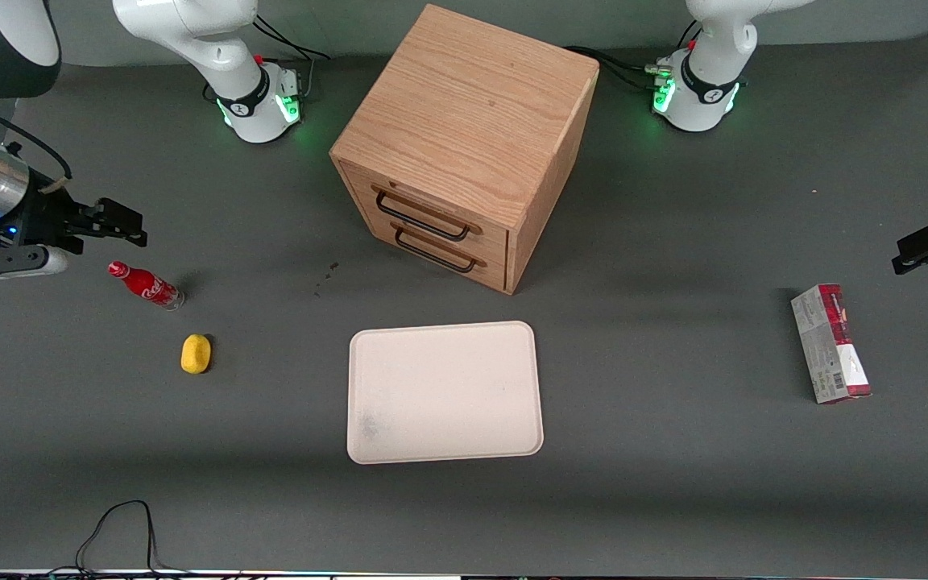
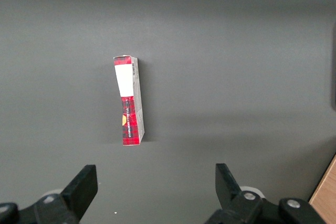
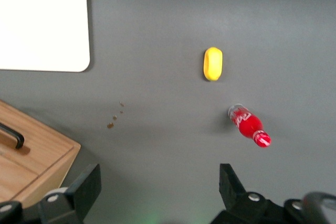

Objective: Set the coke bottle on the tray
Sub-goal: 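Move the open right gripper above the red Coca-Cola bottle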

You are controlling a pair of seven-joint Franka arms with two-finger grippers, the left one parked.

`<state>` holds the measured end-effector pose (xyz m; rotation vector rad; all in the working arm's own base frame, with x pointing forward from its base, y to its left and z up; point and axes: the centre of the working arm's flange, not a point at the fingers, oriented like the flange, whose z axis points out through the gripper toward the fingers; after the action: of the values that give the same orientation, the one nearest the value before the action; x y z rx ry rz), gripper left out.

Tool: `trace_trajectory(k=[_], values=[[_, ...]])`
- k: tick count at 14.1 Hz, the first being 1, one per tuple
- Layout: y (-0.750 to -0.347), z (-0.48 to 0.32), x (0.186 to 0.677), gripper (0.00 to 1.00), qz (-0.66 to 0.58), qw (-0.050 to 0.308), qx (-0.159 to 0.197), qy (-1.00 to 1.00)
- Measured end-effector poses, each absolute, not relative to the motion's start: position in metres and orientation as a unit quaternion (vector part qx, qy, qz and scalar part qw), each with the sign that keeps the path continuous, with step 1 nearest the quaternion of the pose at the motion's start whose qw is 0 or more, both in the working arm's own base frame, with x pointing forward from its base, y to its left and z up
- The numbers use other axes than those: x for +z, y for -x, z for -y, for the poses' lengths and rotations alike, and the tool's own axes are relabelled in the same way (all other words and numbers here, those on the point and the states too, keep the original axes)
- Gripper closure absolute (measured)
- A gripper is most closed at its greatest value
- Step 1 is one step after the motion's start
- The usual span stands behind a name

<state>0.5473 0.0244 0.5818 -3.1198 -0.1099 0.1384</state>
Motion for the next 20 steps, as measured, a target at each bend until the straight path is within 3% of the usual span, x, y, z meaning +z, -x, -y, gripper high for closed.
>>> trace_trajectory(k=[15, 20], values=[[-0.543, -0.018, 0.588, 0.00, 0.036, 0.009, 0.054, 0.998], [-0.529, 0.097, 0.587, 0.00, 0.046, 0.011, 0.072, 0.996]])
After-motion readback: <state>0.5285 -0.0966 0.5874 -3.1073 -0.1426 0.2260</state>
